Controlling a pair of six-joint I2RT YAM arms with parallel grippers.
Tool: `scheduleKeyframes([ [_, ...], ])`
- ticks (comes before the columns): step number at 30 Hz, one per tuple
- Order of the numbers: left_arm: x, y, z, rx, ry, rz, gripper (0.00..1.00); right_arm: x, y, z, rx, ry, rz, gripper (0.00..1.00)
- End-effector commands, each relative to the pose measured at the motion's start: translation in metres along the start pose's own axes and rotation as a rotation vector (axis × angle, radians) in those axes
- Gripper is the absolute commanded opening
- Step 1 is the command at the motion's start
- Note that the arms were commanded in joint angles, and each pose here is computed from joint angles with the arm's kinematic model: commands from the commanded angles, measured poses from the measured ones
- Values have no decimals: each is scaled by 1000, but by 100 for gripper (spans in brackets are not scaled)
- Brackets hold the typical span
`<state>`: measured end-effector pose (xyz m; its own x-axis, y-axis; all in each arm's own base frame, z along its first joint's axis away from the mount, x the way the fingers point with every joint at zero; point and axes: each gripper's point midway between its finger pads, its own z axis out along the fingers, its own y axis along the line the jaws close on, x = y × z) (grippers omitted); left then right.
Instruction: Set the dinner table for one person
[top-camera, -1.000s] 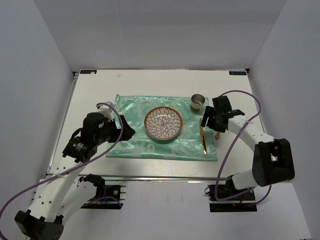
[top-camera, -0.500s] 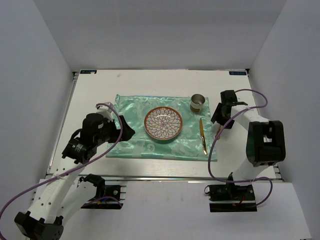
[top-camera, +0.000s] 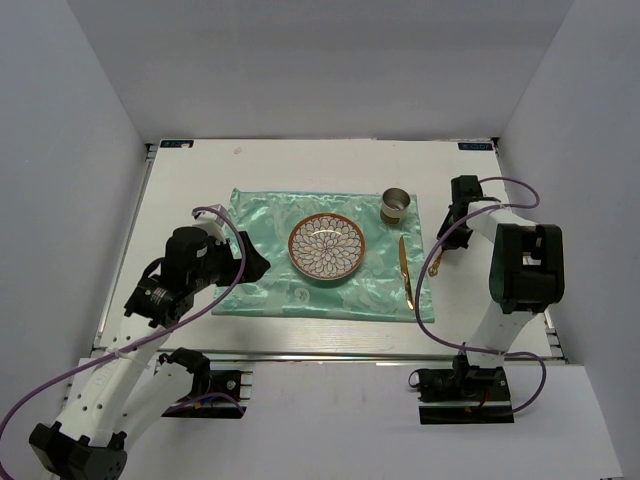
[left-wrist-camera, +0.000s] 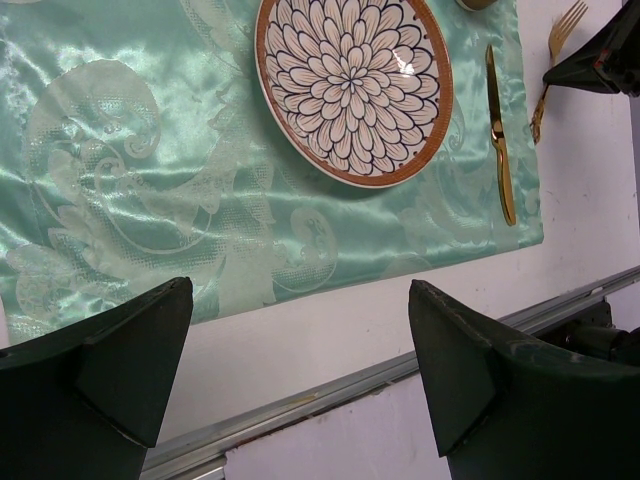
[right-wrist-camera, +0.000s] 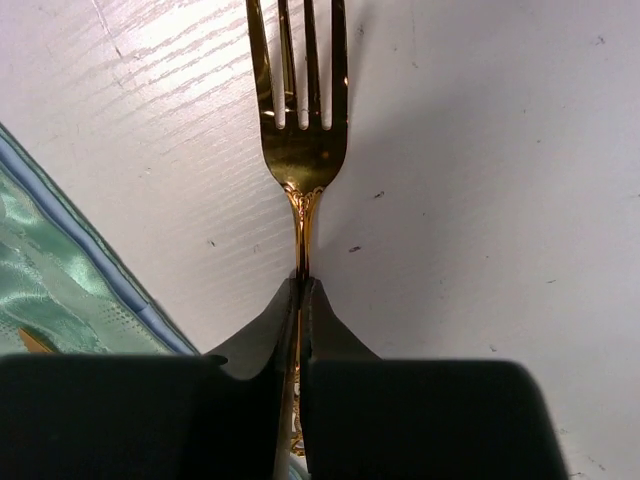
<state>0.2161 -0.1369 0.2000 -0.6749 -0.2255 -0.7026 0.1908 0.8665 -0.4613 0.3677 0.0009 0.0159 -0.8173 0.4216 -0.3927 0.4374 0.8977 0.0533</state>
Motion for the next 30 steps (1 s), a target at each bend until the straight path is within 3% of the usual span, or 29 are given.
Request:
scheduleKeyframes([
  [1,-2,-3,-1,11,-11,6,98,-11,-3,-16,7,-40,22,0],
  [7,-5,1,-4,-19,-27,-5,98,-55,15,-104,-95,-238,42,0],
  [13,-19,11,-20,-75,-130,-47,98,-37,97,-167,-298,-271,-49,0],
  [17,-26,21,-26,-132,-174,-75,98,28,196,-199,-499,-213,-159,0],
  [18,-27,23,-28,-150,-179,-86,98,41,213,-189,-496,-172,-141,0],
  [19,-28,33,-36,-221,-205,-123,98,71,249,-211,-567,-160,-209,0],
  [20,-23,51,-45,-331,-216,-189,98,87,267,-194,-538,-122,-212,0],
  [22,-26,64,-62,-420,-250,-223,98,127,303,-203,-568,-93,-286,0],
  [23,-38,63,-77,-443,-286,-234,98,127,324,-217,-595,-105,-283,0],
  [24,-39,67,-85,-480,-290,-235,98,140,337,-198,-562,-81,-300,0],
  [26,-41,85,-105,-602,-308,-219,98,161,371,-215,-627,-72,-311,0],
  [27,-36,91,-113,-646,-301,-224,98,174,380,-194,-593,-46,-323,0],
  [30,-44,90,-124,-629,-365,-226,98,203,407,-181,-580,-15,-334,0],
])
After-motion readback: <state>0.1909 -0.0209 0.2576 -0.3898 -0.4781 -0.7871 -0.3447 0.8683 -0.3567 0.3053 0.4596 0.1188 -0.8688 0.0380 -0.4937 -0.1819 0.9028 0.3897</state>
